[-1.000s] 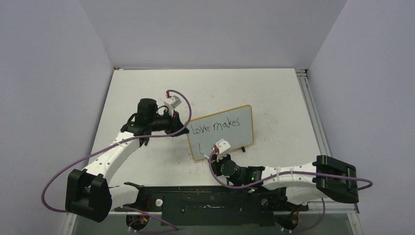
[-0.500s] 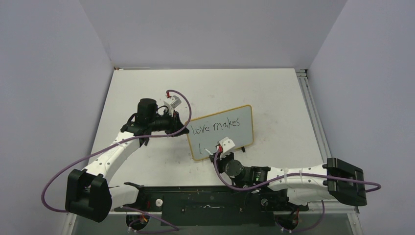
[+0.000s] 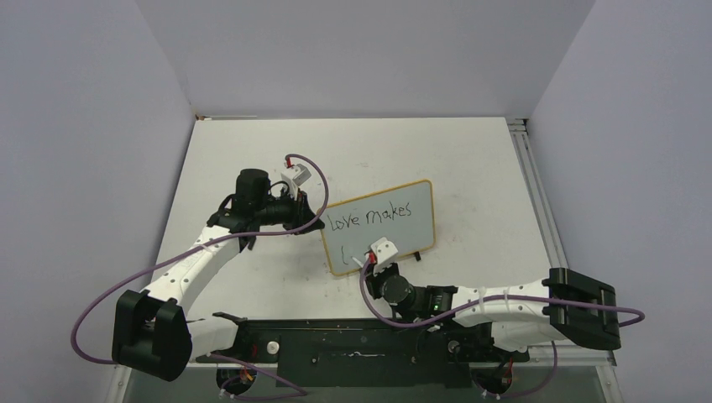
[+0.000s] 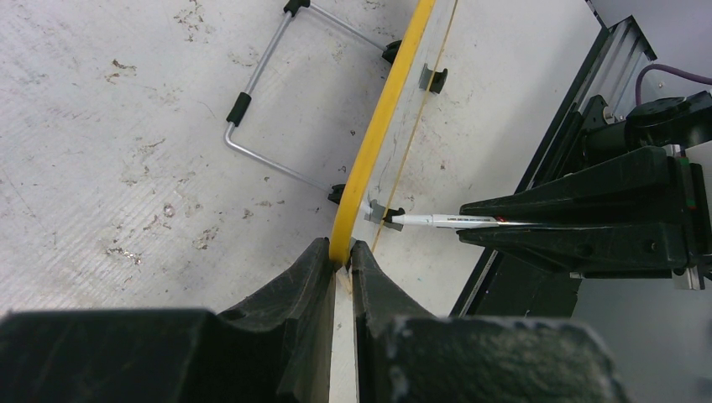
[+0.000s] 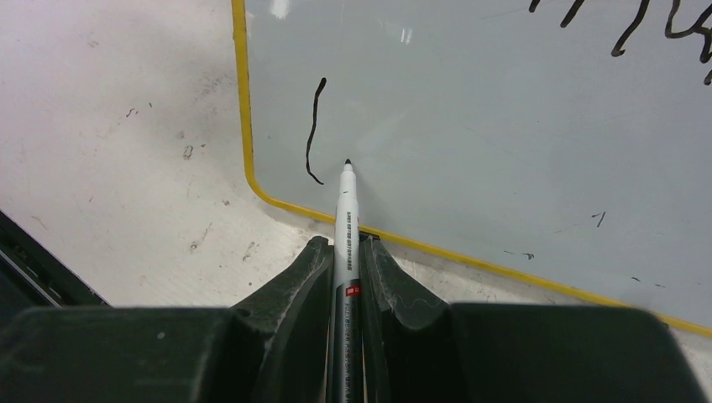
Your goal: Write a sentence on the whiteboard
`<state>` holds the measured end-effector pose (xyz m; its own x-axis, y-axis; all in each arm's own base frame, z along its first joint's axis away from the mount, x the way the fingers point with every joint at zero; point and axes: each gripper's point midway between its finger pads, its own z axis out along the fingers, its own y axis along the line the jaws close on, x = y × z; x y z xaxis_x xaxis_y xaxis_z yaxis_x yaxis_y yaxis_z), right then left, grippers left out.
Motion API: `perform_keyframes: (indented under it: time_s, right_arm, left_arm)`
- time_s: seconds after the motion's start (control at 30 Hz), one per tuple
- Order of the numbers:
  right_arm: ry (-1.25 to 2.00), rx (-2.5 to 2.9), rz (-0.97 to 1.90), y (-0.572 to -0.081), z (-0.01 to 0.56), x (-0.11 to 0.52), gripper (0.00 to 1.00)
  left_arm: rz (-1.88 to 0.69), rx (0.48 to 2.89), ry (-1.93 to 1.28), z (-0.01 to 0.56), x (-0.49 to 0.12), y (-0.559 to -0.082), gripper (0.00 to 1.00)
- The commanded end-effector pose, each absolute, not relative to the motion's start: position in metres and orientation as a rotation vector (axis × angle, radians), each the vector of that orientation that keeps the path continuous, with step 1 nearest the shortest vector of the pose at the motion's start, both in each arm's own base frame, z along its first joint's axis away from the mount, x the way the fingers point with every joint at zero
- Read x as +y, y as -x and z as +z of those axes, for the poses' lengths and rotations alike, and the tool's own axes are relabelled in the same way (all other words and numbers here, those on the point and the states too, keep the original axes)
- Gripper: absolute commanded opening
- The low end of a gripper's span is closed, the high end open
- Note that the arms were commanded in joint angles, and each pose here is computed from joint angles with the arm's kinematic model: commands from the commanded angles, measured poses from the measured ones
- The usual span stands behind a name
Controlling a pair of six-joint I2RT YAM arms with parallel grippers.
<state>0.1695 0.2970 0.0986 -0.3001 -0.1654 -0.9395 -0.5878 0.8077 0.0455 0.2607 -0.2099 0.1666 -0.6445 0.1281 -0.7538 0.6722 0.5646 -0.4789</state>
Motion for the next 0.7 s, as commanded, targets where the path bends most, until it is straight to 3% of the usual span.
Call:
perform_keyframes:
  time_s: [0.0,0.67]
  right_arm:
    - [0.528,1.817,0.488,-0.174,0.115,0.307,0.05]
    - [0.523,1.892,0.467,-0.169,0.09,0.297,0.05]
  left_arm:
    - [-1.01,2.079,-0.639,0.182,-0.211,-0.268,0.0]
    - [-1.015,2.076,-0.641,0.183,-0.212,-0.267,0.0]
